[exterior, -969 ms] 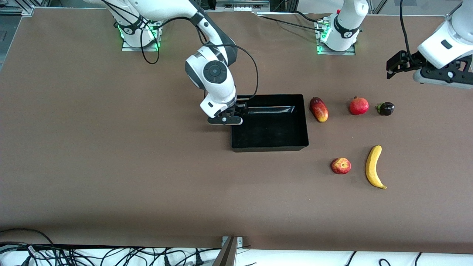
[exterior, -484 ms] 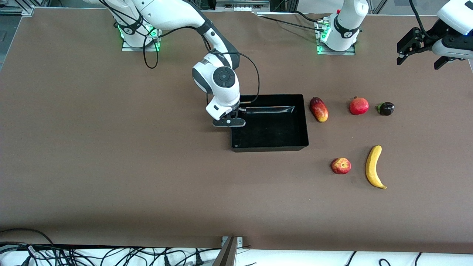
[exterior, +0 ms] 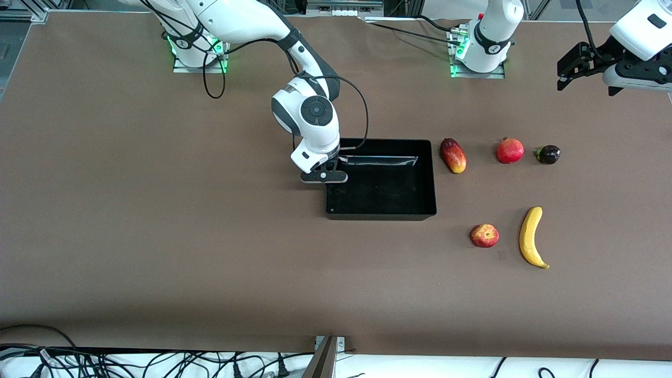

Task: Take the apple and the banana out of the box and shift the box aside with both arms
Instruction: 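Grip the tray rim with the right gripper while the left gripper withdraws, then drag the empty black tray away from the fruits with the right gripper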

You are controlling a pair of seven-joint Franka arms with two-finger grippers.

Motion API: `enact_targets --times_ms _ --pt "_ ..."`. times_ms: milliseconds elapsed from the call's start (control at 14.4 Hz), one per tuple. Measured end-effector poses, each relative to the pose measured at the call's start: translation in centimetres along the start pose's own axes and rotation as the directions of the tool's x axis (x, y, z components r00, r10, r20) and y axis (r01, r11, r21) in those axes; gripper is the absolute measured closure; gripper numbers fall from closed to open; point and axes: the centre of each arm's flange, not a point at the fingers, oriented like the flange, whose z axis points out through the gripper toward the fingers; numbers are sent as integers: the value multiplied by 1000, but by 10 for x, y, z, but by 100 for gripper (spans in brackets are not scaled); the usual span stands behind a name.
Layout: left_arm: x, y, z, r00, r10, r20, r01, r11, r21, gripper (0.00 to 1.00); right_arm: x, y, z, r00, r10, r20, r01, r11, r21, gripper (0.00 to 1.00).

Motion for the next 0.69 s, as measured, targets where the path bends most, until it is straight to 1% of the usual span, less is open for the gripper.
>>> enact_targets --times_ms 69,208,346,554,692 --pt "0 -1 0 1000 -20 0 20 1000 -1 0 9 8 -9 1000 5 0 -5 1000 -11 97" --pt "0 -5 -1 999 -37 -2 37 999 -2 0 34 37 -37 1000 -11 17 12 999 -41 97" --pt "0 -7 -2 999 -43 -3 43 999 -3 0 63 84 -76 998 -36 52 39 998 -58 97" --pt "-1 -8 -9 998 -53 -18 53 999 -4 0 98 174 -124 988 -107 110 115 991 -67 97" --pt "-1 -9 -11 998 -58 -24 58 998 -5 0 114 255 -132 983 -116 143 125 991 -55 97"
